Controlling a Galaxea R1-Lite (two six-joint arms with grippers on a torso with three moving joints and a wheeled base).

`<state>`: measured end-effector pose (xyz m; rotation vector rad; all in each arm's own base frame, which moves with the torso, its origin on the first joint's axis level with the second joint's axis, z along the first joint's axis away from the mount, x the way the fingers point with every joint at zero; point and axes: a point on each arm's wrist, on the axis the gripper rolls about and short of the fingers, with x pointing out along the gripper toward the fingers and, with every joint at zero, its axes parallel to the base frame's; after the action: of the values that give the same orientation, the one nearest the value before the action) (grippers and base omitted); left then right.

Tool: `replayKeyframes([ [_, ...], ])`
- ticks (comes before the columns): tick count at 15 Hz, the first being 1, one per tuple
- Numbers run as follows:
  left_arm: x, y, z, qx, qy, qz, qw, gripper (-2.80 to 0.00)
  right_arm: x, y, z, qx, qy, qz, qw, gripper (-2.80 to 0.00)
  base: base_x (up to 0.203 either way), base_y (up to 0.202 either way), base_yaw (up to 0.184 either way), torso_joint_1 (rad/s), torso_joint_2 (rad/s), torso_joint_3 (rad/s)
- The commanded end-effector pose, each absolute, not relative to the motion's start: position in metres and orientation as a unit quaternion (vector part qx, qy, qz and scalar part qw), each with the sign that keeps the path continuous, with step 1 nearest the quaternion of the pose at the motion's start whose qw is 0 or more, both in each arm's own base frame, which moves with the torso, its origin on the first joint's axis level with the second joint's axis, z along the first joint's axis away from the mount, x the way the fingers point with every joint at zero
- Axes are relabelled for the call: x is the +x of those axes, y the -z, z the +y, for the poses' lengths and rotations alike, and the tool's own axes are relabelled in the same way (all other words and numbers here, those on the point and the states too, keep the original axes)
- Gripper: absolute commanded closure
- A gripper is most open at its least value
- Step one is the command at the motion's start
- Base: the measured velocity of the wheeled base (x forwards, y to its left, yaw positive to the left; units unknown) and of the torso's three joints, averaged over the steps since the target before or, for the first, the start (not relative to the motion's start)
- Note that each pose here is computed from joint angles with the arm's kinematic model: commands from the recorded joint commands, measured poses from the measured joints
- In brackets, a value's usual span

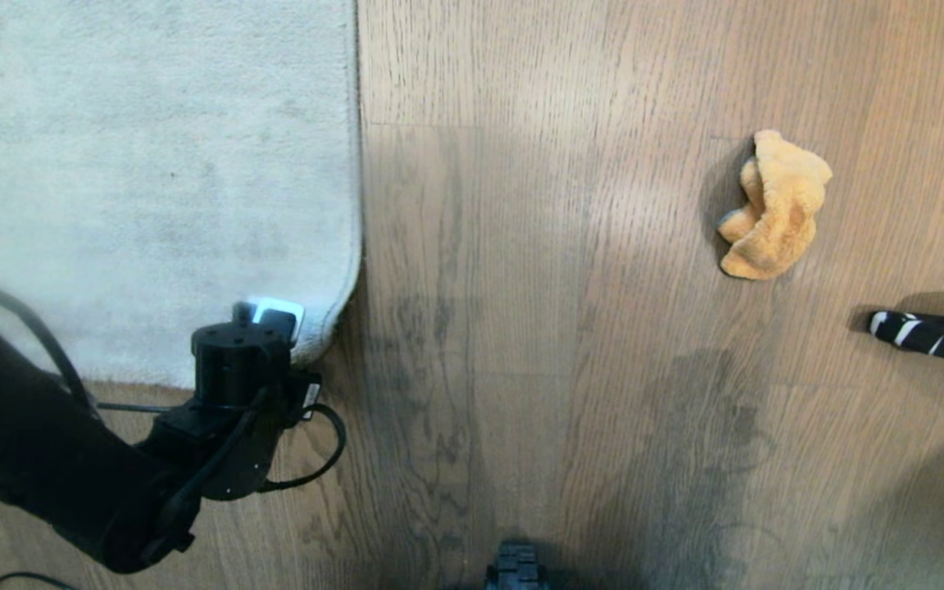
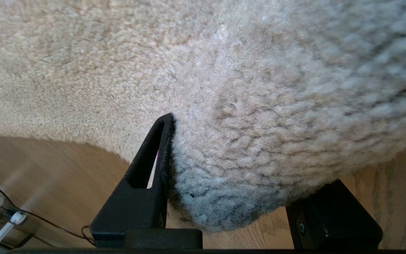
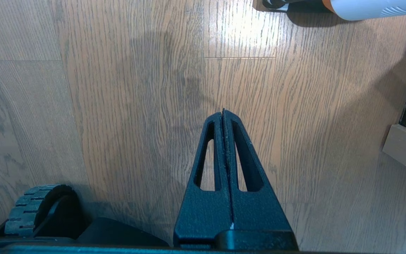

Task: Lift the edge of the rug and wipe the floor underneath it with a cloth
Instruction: Lift up the carpet

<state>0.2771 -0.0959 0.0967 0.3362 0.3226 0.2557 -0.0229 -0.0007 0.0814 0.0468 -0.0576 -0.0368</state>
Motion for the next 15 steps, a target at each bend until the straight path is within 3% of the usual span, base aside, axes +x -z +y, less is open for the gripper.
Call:
replayKeyframes([
  [1,0.272,-0.109,-0.093,0.156,-0.132,0.140,0.969,0.00,-0.023,-0.081,-0.001,0.023,0.019,-0.029,0.999,0.00,0.000,0.000,0.000,0.000,0.00,0.000],
  [15,0.227,-0.159,-0.049,0.111,-0.190,0.074,0.973,0.00,-0.023,-0.081,-0.001,0.023,0.019,-0.029,0.999,0.00,0.000,0.000,0.000,0.000,0.00,0.000],
])
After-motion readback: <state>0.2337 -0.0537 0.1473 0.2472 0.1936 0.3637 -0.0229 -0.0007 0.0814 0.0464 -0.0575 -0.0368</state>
